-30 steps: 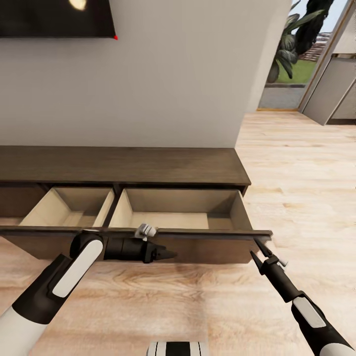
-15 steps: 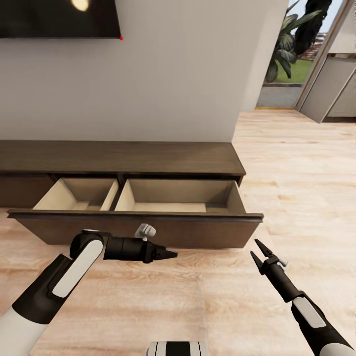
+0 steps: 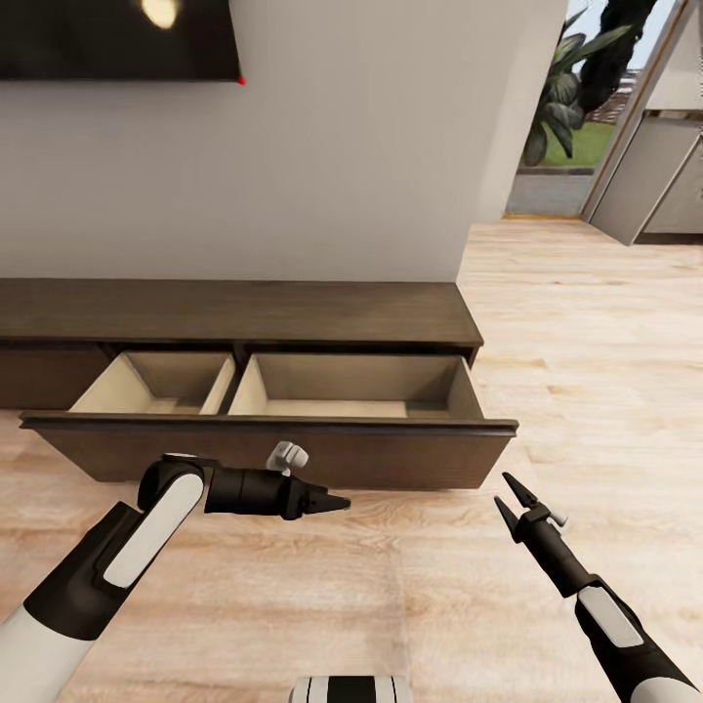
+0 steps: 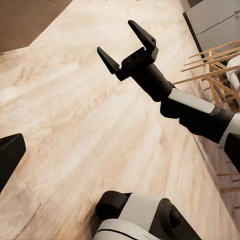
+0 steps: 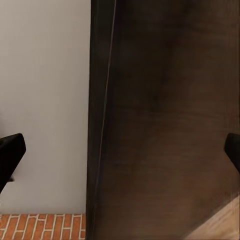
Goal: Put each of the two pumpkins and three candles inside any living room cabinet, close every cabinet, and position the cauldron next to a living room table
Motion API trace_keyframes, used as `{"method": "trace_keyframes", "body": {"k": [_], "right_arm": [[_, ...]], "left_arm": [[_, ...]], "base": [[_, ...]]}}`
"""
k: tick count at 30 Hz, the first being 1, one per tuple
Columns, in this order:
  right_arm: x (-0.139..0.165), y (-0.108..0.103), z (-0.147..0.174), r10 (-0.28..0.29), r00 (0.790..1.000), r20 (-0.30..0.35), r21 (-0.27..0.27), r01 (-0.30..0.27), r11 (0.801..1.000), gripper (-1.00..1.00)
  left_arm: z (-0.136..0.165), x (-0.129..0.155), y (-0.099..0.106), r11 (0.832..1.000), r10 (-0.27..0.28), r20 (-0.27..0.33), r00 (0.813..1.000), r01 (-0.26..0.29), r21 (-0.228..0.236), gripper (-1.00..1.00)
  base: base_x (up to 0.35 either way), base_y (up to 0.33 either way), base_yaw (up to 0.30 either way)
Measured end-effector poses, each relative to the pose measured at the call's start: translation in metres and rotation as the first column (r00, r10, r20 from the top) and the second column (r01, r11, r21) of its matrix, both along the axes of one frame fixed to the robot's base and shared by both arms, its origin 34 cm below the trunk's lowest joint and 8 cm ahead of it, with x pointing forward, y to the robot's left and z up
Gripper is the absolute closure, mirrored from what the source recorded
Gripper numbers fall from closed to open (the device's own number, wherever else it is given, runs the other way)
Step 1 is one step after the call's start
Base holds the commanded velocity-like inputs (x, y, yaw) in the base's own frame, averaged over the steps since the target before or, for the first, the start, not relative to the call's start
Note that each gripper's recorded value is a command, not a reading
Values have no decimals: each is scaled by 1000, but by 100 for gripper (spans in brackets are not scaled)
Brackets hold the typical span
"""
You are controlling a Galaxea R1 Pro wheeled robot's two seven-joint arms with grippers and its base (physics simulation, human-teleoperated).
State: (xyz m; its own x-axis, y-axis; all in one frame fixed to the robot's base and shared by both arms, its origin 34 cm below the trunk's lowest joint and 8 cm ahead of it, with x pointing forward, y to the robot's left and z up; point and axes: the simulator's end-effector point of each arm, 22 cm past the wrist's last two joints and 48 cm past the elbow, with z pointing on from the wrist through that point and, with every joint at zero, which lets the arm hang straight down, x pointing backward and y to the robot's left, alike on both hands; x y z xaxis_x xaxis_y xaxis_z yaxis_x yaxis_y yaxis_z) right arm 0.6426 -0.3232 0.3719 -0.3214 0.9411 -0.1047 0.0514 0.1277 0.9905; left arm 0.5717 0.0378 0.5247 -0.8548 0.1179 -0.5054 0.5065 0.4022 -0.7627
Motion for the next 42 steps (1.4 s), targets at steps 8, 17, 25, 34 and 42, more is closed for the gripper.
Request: {"method": "trace_keyframes", "body": {"k": [8,17,25,34,42], "right_arm": [[4,2,16,-4,1000,24,-6,4,1000,-100],[7,2,37,-7,998,58,-9,7,1000,-100],[10,2,55,-6,996,88,-10,7,1000,-100],[13,2,79,-9,991,130,-8,10,1000,-100],[15,2,99,-4,987,162,-12,6,1000,-100]], "left_arm": [[15,-2,-2,1000,-2,30,1000,2,3,-100],[30,-7,-5,1000,-16,61,998,15,13,-100],[45,-11,-7,1000,-20,91,996,19,14,-100],[64,-14,-7,1000,-20,127,992,19,15,-100],[80,-16,-7,1000,-20,159,987,17,17,-100]], "base": [[-1,0,0],[-1,0,0],[-160,0,0],[-47,0,0],[-3,0,0]]}}
